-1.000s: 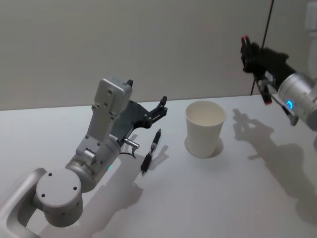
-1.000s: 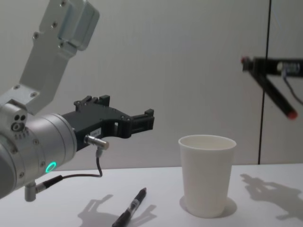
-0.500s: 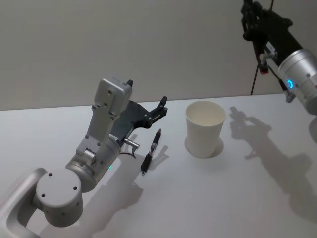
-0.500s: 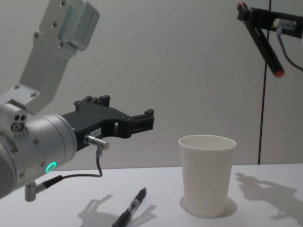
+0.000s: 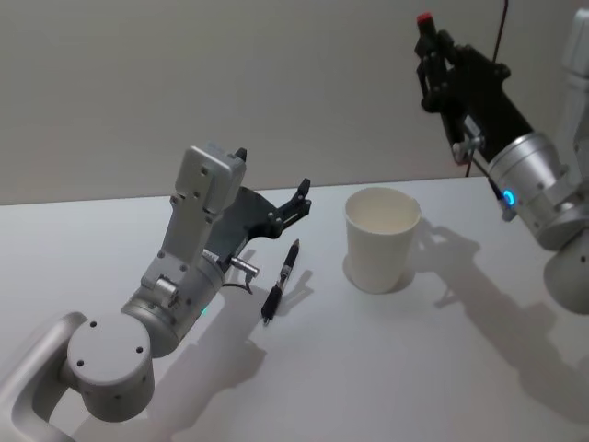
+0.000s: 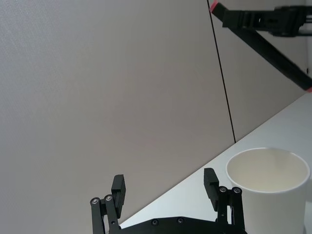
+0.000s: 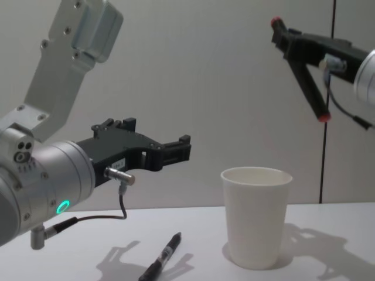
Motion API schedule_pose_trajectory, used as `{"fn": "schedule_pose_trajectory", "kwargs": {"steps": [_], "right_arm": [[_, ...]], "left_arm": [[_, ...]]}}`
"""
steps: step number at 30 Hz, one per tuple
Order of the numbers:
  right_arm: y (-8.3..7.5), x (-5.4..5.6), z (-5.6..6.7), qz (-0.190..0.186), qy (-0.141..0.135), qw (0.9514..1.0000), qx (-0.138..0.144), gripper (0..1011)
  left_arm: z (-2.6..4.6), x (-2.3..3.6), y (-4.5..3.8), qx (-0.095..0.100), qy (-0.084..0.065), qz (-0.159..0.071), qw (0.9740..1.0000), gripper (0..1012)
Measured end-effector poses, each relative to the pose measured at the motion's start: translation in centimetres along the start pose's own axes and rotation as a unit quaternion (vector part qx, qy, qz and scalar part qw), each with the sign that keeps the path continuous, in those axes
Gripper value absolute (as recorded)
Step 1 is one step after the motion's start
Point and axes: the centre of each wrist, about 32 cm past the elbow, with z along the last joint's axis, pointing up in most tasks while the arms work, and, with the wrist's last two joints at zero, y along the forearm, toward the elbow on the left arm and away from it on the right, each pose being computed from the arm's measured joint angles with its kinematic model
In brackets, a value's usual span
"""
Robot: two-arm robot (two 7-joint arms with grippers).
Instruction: Place the pen into the pen holder.
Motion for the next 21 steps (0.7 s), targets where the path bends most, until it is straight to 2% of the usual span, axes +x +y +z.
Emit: {"fn": "schedule_pose_trajectory", "kwargs": {"steps": [2,6,15,21], "right_arm": [[-0.2,-0.2,-0.8,0.005,-0.004,1.0000,0.002,192],[-0.3,-0.5,-1.7,0.011,-0.005,0.9999,0.004,192],[0.0,-1.6,-3.1,0.020,-0.004,0.9997,0.012,192],[0.3,-2.2,-4.1,0.024,-0.001,0.9997,0.007,192]], "left_arm": [[0.00,0.00,0.00,0.000,0.000,0.000,1.0000,1001],[0.00,0.00,0.00,0.000,0.000,0.000,1.0000,1001],[0.00,0.00,0.00,0.000,0.000,0.000,1.0000,1001],[0.00,0.00,0.00,0.000,0.000,0.000,1.0000,1001]]}}
